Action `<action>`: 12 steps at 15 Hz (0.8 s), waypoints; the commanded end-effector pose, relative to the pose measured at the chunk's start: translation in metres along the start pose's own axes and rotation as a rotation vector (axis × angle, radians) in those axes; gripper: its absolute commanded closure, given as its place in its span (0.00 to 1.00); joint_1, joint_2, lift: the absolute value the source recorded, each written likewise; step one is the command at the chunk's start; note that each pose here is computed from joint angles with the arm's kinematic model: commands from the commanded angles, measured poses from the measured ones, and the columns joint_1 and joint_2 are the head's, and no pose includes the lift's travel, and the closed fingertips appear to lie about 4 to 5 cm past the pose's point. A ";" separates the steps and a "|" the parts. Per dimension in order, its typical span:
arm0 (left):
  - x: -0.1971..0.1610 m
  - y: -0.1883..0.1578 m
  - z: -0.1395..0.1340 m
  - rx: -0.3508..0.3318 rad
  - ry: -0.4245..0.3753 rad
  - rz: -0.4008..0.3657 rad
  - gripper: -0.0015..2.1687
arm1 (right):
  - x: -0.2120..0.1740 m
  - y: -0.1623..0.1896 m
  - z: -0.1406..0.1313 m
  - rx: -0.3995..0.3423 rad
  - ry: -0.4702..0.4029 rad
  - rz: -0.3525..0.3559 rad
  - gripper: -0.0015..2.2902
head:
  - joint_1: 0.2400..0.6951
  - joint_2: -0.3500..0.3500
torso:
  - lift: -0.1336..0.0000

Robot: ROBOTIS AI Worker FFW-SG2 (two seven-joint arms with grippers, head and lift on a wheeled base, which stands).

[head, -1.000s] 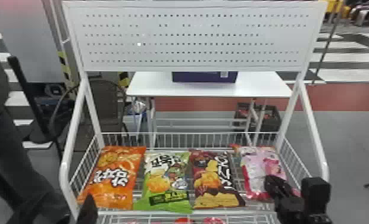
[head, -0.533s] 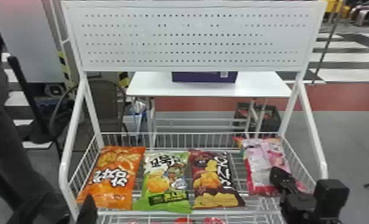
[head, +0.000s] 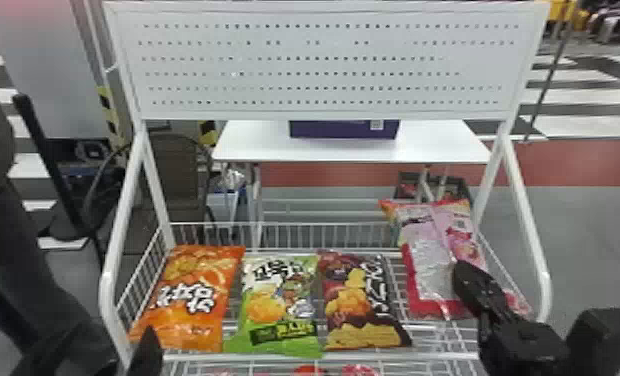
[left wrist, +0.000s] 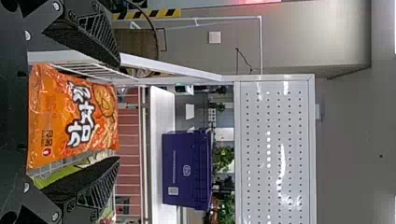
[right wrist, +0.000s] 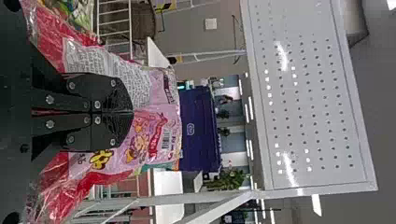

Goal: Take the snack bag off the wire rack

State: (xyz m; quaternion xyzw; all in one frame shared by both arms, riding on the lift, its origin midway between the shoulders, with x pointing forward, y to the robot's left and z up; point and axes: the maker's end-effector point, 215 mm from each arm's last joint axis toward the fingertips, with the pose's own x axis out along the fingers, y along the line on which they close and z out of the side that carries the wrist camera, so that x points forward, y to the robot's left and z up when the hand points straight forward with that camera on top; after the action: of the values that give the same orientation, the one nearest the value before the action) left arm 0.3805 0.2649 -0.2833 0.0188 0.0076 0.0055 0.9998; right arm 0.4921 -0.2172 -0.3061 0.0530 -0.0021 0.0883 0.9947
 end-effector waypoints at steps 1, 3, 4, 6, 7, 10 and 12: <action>0.000 0.000 0.002 -0.002 -0.005 -0.001 0.09 | -0.027 0.003 0.011 -0.002 -0.021 0.006 0.81 | 0.57 0.50 | 1.00; 0.000 0.000 0.003 -0.001 -0.008 -0.002 0.09 | -0.052 -0.013 0.011 -0.028 0.000 -0.023 0.81 | 0.57 0.50 | 1.00; 0.000 0.002 0.004 -0.002 -0.011 -0.001 0.09 | -0.063 -0.020 0.015 -0.040 0.004 -0.031 0.81 | 0.57 0.50 | 1.00; 0.000 0.002 0.004 -0.004 -0.013 -0.002 0.09 | -0.082 -0.029 0.022 -0.064 0.011 -0.042 0.81 | 0.57 0.50 | 1.00; 0.001 0.002 0.006 -0.004 -0.019 -0.004 0.09 | -0.089 -0.031 0.027 -0.065 -0.003 -0.043 0.81 | 0.57 0.50 | 1.00; 0.001 0.002 0.006 -0.002 -0.019 -0.006 0.09 | -0.102 -0.035 0.031 -0.063 -0.017 -0.050 0.81 | 0.57 0.50 | 1.00; 0.001 0.002 0.007 -0.003 -0.020 -0.008 0.09 | -0.106 -0.039 0.031 -0.071 -0.016 -0.056 0.81 | 0.57 0.50 | 1.00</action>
State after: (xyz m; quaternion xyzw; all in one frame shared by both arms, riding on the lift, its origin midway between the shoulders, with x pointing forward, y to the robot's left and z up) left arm 0.3821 0.2663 -0.2764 0.0176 -0.0021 0.0020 0.9998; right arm 0.3969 -0.2747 -0.2806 0.0209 -0.0115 0.0613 0.9978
